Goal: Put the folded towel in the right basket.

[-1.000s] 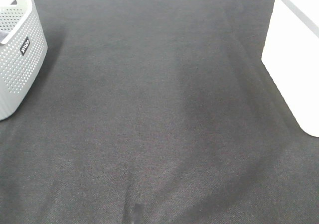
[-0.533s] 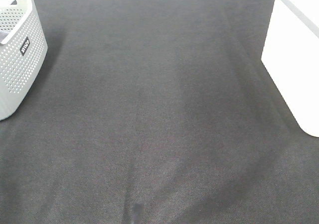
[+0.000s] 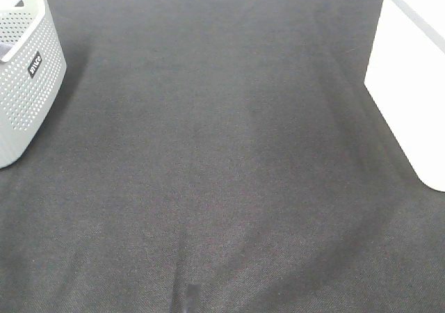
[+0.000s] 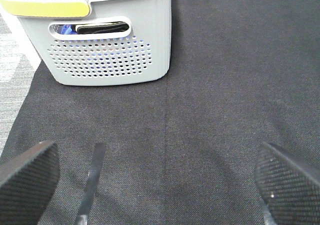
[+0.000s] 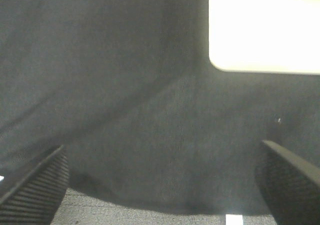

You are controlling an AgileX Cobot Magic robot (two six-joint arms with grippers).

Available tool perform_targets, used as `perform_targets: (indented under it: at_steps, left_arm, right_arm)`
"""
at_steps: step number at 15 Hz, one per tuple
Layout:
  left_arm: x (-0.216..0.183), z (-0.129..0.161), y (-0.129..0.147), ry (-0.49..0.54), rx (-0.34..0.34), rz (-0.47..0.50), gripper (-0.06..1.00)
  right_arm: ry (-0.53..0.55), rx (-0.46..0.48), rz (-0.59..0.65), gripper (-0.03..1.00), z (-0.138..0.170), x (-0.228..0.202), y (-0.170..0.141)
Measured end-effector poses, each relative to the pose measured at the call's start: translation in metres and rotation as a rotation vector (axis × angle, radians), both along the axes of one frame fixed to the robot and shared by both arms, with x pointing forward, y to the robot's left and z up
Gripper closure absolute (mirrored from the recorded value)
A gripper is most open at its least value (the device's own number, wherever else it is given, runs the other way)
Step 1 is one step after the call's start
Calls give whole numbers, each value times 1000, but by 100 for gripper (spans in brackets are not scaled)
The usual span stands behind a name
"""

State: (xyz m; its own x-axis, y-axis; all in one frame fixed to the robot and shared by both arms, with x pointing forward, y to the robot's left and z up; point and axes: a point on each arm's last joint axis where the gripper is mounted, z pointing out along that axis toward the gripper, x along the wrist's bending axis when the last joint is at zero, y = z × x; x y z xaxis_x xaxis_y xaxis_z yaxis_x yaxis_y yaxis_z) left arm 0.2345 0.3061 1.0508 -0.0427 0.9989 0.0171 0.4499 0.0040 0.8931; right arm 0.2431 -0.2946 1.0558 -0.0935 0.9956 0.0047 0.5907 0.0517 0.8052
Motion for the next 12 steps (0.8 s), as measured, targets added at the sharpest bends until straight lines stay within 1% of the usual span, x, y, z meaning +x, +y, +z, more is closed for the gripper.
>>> perform_targets:
  at_steps: [1, 2, 4, 6, 9, 12]
  left_arm:
    - [0, 0, 0, 0, 0, 0, -4]
    - [0, 0, 0, 0, 0, 0, -4]
    - [0, 0, 0, 0, 0, 0, -4]
    - [0, 0, 0, 0, 0, 0, -4]
    - [0, 0, 0, 0, 0, 0, -4]
    - [0, 0, 0, 0, 0, 0, -4]
  right_arm:
    - [-22, 1, 1, 1, -10, -9, 0]
    - [-34, 1, 1, 1, -13, -15, -1]
    - [-21, 0, 3, 1, -15, -17, -1]
    - [-55, 12, 6, 1, -17, -12, 0]
    - [-66, 21, 9, 1, -19, -9, 1]
    - [-69, 24, 50, 1, -19, -9, 1]
